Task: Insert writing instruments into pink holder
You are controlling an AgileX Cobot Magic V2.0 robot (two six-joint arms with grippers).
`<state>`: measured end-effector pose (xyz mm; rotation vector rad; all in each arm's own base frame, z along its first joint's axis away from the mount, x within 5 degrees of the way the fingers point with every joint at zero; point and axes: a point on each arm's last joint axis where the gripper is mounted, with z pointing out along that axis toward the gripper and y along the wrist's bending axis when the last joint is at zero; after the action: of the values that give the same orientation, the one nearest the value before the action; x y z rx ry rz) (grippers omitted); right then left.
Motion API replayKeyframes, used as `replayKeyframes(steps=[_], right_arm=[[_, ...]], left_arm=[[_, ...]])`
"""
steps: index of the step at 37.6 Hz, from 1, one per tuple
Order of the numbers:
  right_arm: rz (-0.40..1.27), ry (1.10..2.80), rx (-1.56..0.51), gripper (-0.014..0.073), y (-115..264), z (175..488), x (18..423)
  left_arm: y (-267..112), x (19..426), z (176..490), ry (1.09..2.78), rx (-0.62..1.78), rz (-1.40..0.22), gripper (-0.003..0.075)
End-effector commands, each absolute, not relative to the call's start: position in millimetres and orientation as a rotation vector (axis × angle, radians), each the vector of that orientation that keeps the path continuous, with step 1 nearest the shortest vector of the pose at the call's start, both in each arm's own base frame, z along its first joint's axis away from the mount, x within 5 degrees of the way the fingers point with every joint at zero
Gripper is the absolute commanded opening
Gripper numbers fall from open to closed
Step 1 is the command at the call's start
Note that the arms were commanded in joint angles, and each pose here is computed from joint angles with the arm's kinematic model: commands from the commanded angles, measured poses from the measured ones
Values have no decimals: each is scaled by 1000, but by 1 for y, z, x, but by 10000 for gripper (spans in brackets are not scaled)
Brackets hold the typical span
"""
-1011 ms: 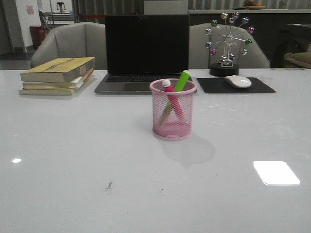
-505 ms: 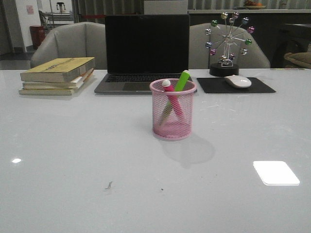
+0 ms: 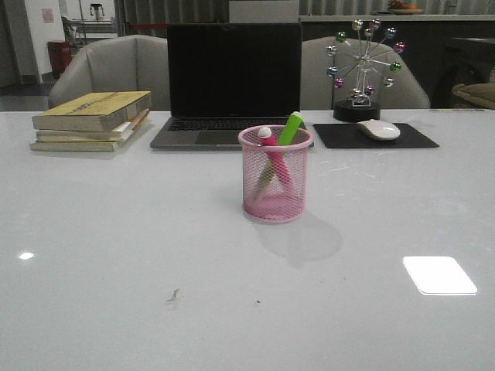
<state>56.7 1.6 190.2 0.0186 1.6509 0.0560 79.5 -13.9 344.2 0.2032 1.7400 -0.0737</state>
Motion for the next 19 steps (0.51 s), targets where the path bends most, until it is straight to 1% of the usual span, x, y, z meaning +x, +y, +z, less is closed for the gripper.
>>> replayKeyframes(steps=[1, 4, 6, 12, 14, 19], right_arm=[[45, 1553, 16, 20, 1, 198, 56], [45, 1553, 16, 20, 1, 198, 56], [45, 1553, 16, 20, 1, 198, 56], [45, 1553, 16, 20, 1, 198, 56], [45, 1553, 16, 20, 1, 198, 56], [45, 1553, 16, 20, 1, 198, 56]], left_arm=[[-13, 80, 360, 1636, 177, -71, 393], [-13, 80, 361, 1632, 175, -72, 386], [-13, 78, 362, 1618, 173, -71, 344], [-11, 66, 369, 1509, 153, -74, 84], [-10, 62, 371, 1455, 141, -72, 102], [-6, 49, 367, 1281, 105, -58, 99]])
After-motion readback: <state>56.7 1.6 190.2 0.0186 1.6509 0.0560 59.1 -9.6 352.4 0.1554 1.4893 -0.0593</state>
